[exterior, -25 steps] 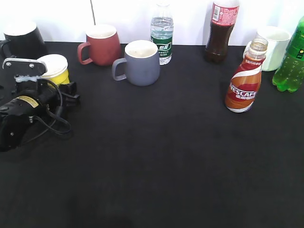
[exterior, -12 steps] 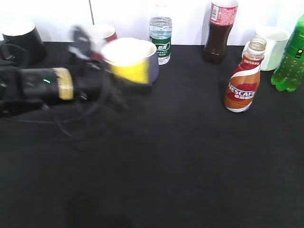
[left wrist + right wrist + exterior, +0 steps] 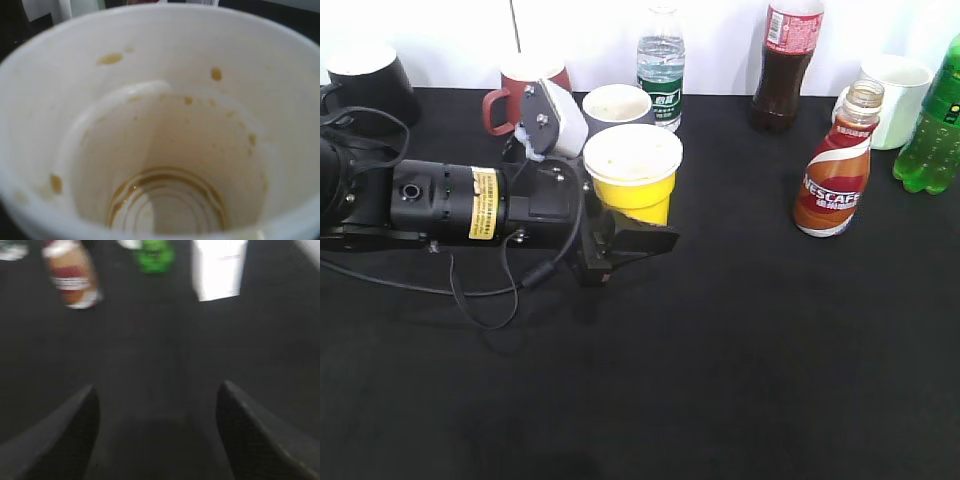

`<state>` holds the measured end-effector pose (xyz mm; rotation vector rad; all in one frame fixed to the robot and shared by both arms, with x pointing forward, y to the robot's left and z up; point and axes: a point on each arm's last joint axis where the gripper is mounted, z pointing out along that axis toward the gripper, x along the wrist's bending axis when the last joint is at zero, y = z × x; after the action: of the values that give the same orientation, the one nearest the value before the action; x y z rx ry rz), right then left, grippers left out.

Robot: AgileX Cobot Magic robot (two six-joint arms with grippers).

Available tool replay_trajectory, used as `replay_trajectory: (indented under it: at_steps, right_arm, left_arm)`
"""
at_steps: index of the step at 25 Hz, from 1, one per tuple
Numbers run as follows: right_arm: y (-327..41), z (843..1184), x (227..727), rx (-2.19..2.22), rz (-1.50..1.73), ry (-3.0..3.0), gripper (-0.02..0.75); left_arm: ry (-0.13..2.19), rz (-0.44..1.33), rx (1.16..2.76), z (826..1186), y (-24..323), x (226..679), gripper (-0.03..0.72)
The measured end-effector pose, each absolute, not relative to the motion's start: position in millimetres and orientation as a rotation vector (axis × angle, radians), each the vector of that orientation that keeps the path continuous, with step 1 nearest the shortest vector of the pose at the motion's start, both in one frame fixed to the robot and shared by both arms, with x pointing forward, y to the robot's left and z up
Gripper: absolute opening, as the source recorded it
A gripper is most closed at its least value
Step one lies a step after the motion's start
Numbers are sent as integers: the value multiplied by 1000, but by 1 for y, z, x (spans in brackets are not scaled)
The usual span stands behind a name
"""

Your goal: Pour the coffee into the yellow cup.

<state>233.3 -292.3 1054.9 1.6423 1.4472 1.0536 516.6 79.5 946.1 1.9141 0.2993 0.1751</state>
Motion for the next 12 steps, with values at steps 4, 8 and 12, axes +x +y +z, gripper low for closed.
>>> replay_trajectory:
  at_steps: [4, 8, 12]
  right_arm:
    - [-293, 1061, 248, 1647, 1003, 1498, 570]
    - [-297, 1088, 302, 1498, 1095, 1400, 570]
    - [-298, 1093, 349, 1319, 1097, 1386, 570]
  left_arm:
    - [298, 174, 1913, 946, 79, 516, 458]
    - [298, 174, 1912, 946, 79, 516, 458]
    - [286, 162, 1896, 948, 79, 515, 458]
